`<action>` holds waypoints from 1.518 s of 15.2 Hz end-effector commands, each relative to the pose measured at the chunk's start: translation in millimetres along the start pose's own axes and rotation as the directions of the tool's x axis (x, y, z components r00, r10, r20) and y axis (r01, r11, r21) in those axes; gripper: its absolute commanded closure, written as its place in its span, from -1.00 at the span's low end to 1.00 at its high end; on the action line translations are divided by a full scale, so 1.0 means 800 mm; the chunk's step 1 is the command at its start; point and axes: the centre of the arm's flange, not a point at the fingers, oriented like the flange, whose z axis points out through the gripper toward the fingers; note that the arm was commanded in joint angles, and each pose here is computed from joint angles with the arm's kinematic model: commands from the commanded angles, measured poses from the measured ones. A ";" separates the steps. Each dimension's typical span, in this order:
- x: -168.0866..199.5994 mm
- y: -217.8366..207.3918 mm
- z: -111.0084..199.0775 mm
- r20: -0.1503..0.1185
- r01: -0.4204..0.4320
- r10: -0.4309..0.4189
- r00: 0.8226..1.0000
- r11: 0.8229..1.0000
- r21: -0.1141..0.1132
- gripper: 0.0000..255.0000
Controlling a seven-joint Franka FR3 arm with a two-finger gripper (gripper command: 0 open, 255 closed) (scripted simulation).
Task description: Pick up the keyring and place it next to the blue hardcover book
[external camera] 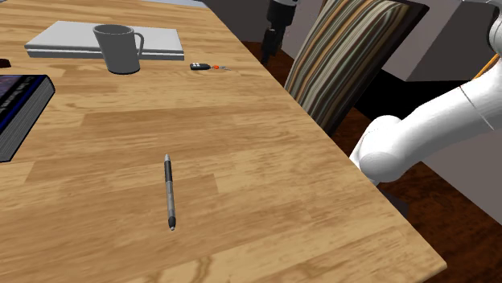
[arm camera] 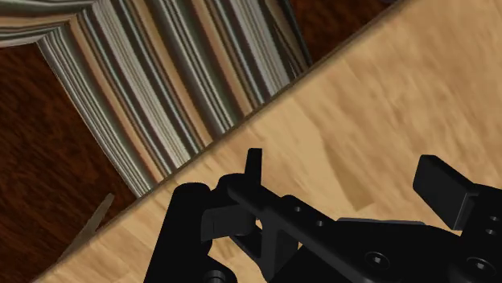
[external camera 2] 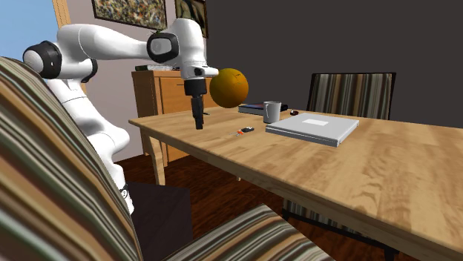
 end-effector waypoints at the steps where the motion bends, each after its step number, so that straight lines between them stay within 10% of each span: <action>1: 0.035 -0.006 0.001 0.000 0.065 -0.065 0.998 0.998 0.010 -1.00; 12: 0.197 -0.074 0.012 -0.010 0.394 -0.394 0.919 0.917 0.057 -1.00; 23: 0.197 -0.077 0.062 -0.010 0.394 -0.394 0.919 0.917 0.057 -1.00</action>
